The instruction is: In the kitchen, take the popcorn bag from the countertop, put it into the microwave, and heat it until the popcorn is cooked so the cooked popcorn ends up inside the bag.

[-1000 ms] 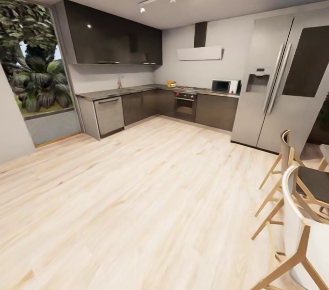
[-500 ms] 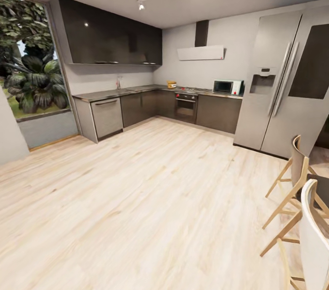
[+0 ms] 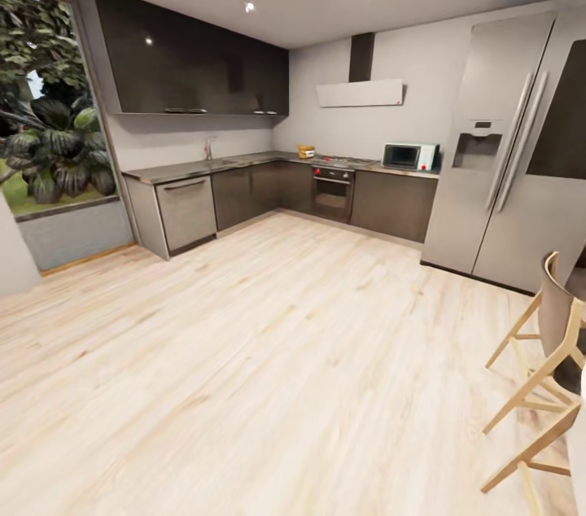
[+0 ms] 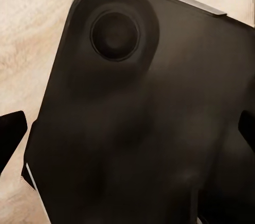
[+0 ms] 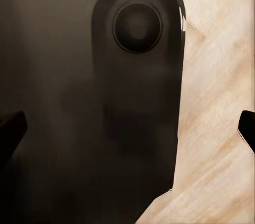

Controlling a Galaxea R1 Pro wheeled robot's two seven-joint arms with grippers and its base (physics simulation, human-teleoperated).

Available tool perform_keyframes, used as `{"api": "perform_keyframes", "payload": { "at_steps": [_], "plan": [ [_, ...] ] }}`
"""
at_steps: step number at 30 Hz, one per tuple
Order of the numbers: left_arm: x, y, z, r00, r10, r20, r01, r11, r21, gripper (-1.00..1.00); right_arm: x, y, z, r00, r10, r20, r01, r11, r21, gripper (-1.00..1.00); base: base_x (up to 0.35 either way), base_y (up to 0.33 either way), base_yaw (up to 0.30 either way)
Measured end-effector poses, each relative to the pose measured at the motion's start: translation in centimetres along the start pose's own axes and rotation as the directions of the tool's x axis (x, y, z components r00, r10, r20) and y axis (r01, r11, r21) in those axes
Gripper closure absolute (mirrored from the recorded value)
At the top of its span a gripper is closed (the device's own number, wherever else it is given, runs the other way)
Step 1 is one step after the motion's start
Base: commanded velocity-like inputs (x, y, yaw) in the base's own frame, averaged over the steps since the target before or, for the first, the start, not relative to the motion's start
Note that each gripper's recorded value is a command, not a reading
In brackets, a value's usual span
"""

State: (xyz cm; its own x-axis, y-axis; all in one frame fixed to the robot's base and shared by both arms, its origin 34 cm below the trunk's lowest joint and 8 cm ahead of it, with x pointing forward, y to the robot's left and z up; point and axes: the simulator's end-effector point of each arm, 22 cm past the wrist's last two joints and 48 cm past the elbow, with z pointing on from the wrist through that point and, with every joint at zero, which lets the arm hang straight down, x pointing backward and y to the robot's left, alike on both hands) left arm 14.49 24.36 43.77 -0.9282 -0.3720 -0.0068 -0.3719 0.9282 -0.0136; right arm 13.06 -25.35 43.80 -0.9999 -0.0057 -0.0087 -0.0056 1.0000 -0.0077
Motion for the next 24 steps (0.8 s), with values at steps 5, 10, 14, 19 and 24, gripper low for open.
{"api": "perform_keyframes", "payload": {
  "at_steps": [5, 10, 14, 19, 24],
  "plan": [
    [0.0, 0.02, 0.0, 1.0, 0.0, 0.0, 0.0, 1.0, -0.001, -1.0, 0.02, -0.02, 0.0, 1.0, 0.0, -0.001, 0.0, 1.0, 0.0, -1.0, 0.321, 0.0, 0.0],
    [0.0, 0.03, 0.0, 1.0, 0.0, 0.0, 0.0, 1.0, -0.001, -1.0, 0.05, 0.01, 0.0, 1.0, 0.0, -0.002, 0.0, 1.0, 0.0, -1.0, 0.322, 0.0, 0.0],
    [-0.02, 0.03, 0.0, 1.0, 0.0, 0.001, 0.0, 1.0, -0.001, -1.0, 0.07, 0.01, 0.0, 1.0, 0.0, -0.003, 0.0, 1.0, 0.0, -1.0, 0.322, 0.0, 0.0],
    [-0.03, 0.03, 0.0, 1.0, 0.0, 0.001, 0.0, 1.0, -0.001, -1.0, 0.04, -0.02, 0.0, 1.0, 0.0, -0.002, 0.0, 1.0, 0.0, -1.0, 0.322, 0.0, 0.0],
    [-0.03, 0.04, 0.0, 1.0, 0.0, 0.001, 0.0, 1.0, -0.002, -1.0, 0.01, -0.02, 0.0, 1.0, 0.0, 0.0, 0.0, 1.0, 0.0, -1.0, 0.321, 0.0, 0.0]
  ]
}}
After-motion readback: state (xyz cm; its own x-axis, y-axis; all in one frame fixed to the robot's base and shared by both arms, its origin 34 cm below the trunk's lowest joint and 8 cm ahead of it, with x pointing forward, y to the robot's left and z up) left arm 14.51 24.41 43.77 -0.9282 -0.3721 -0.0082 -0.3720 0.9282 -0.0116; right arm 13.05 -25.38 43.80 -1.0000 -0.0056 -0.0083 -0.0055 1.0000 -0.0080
